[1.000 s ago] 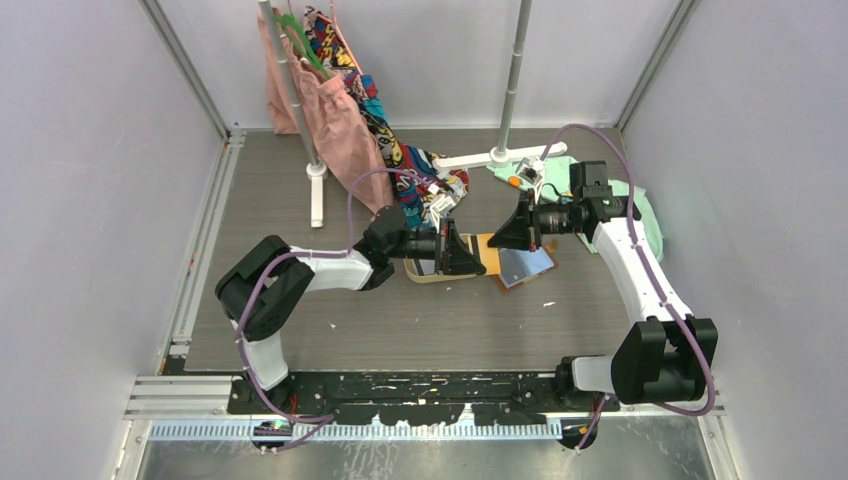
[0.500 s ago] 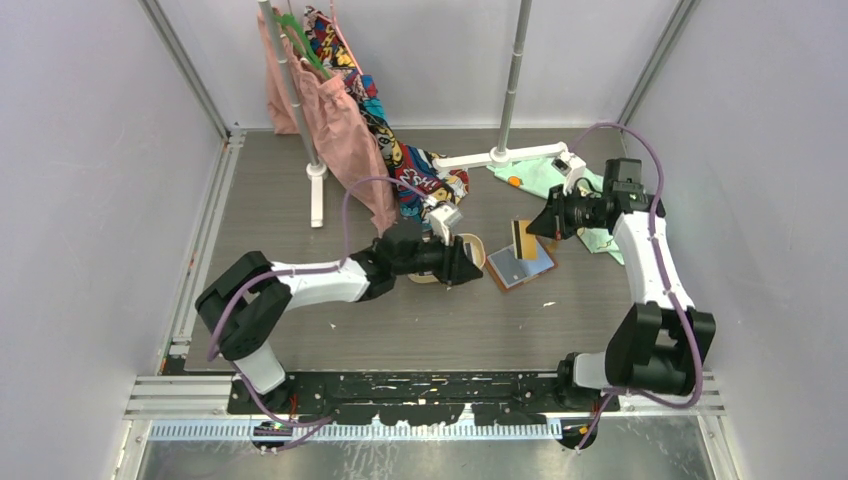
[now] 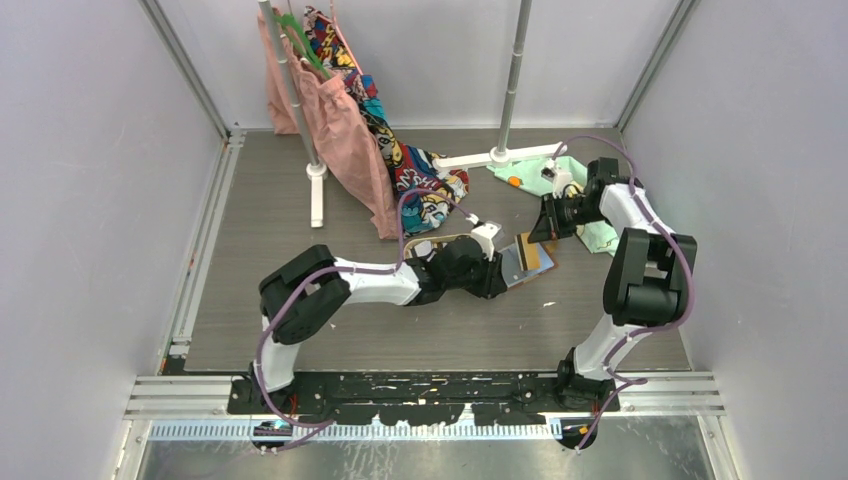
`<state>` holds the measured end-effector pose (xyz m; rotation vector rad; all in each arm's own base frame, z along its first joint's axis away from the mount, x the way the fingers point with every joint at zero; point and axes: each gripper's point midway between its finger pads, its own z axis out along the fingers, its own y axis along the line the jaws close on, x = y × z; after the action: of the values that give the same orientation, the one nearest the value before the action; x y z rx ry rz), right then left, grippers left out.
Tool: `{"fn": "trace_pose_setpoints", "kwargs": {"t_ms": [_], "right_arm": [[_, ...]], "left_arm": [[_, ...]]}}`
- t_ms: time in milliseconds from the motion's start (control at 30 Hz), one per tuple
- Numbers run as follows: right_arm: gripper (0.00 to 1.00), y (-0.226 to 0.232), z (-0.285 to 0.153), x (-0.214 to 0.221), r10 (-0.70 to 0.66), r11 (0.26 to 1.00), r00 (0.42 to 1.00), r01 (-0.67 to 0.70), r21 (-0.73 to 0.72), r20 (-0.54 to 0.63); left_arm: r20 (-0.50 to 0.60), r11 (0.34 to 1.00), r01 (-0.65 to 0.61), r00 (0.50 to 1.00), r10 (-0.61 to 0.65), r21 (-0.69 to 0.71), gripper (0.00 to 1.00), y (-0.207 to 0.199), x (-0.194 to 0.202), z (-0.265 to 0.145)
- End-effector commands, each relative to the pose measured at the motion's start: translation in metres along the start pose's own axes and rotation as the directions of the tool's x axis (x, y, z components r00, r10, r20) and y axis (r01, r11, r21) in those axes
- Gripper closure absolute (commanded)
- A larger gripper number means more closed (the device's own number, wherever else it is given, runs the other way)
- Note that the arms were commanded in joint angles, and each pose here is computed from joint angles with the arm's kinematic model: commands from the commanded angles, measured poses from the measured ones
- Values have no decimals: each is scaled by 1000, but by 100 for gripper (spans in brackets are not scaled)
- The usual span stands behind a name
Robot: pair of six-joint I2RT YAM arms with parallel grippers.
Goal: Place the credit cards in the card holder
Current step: Insert the credit card into the card holder.
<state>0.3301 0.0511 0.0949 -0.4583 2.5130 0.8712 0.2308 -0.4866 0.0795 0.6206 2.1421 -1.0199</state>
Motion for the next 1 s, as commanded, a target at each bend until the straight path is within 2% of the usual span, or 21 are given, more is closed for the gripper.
{"fn": "trace_pose_setpoints", "kwargs": {"t_ms": [0, 200, 533, 967], "right_arm": [[99, -13, -3, -15, -66, 997, 998, 66, 35, 9], [99, -18, 4, -14, -56, 998, 998, 56, 4, -8], [99, -19, 12, -4, -40, 998, 998, 37, -45, -54], [99, -12, 23, 11, 51, 986, 990, -70, -149, -130]], "left_arm": [[29, 996, 22, 999, -19, -92, 68, 7, -13, 13], [19, 982, 22, 1000, -19, -185, 66, 21, -15, 20], [-26, 966, 7, 1000, -15, -260, 60, 35, -6, 32], [-9, 944, 9, 1000, -13, -329, 58, 56, -10, 16]]}}
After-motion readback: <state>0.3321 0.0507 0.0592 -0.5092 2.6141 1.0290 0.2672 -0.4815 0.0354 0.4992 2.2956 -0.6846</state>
